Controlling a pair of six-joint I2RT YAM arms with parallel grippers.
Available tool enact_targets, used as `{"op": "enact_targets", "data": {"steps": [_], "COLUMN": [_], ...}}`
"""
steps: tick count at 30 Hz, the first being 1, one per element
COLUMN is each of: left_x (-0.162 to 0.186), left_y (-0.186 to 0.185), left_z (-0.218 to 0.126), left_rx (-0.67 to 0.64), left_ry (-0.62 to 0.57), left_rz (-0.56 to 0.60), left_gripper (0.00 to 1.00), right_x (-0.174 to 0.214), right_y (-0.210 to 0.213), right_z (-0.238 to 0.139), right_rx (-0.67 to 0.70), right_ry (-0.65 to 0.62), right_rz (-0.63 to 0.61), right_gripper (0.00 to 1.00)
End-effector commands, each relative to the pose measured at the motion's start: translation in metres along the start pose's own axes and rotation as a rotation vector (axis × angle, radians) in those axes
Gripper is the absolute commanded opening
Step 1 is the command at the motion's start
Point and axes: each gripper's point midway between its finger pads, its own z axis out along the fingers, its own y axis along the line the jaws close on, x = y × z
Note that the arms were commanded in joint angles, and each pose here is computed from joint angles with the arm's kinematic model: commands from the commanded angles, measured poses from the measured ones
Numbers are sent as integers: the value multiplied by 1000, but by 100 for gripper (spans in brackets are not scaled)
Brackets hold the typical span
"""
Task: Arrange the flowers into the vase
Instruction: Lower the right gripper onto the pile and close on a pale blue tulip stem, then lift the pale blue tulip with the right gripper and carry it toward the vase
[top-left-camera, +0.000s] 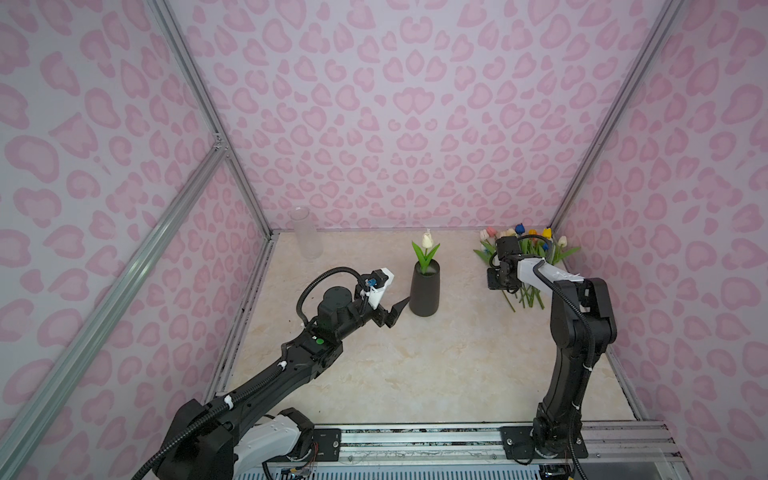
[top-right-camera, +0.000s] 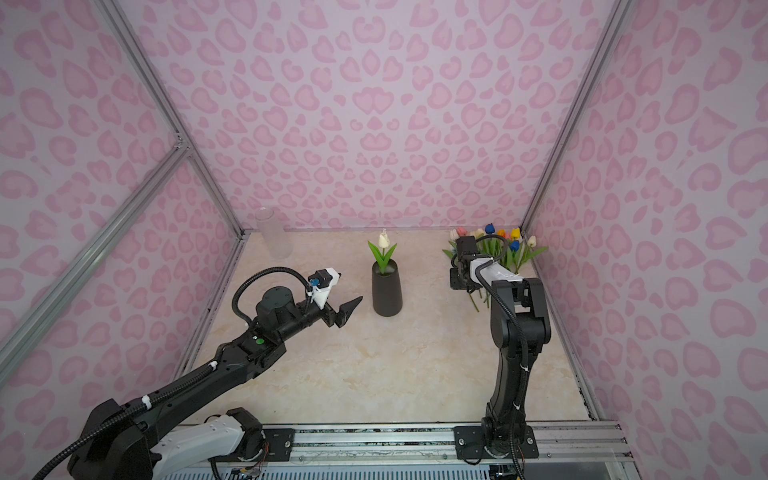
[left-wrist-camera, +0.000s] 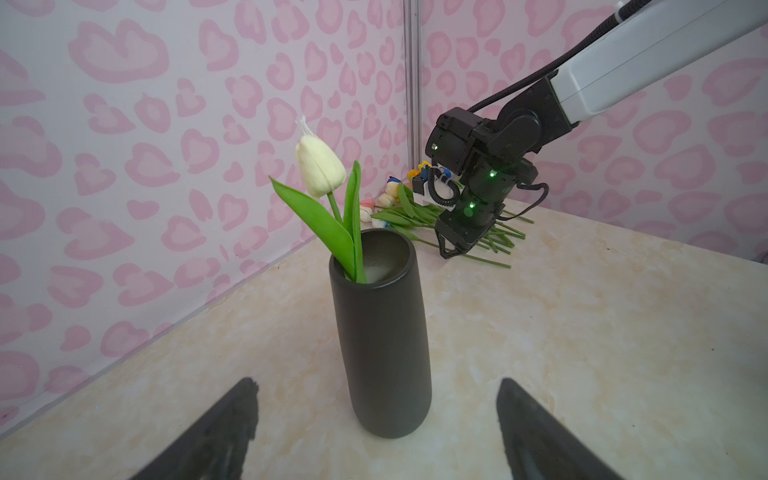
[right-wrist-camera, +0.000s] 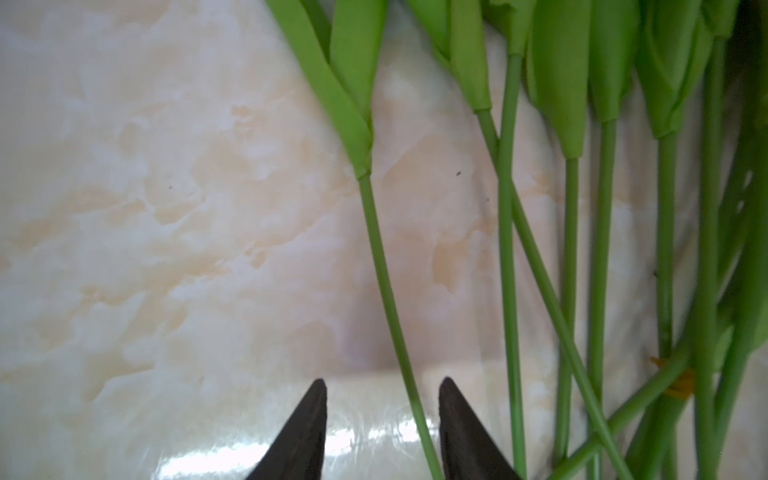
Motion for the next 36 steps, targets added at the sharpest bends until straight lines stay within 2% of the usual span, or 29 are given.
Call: {"op": "enact_targets", "data": {"steps": [1,6,16,19,25,31,35,36], "left_x": [-9,-13,-15,-14,-14,-20,-24,-25], "left_y": [2,5,3,5,6,9,9,10], "left_z": [1,1,2,2,4,1,1,0], "left_rx": [-9,-33,-24,-36,-42,-62,-63,-66], "left_ry": [-28,-38,-36,-30,-31,-57,-68,-69], "left_rz": [10,3,11,20,16,19,24,27], "left_gripper": [91,90,90,90,90,89,89,89], "right_x": [-7,-19,-23,-20,-19,-27,-37,-29], "right_y": [4,8,19,28,44,73,85,87], "right_z": [7,18,28,26,10,-26,-50,-51], "right_rx": [-28,-39,-48,-87,-159,-246,-327,-346], "right_ry": [-4,8,25,25,-9,-87,-133,-122], "right_rz": [13,-10,-40,-44,-95,-181,-179,-174], "right_gripper": [45,43,19,11,6,3,1,0]}}
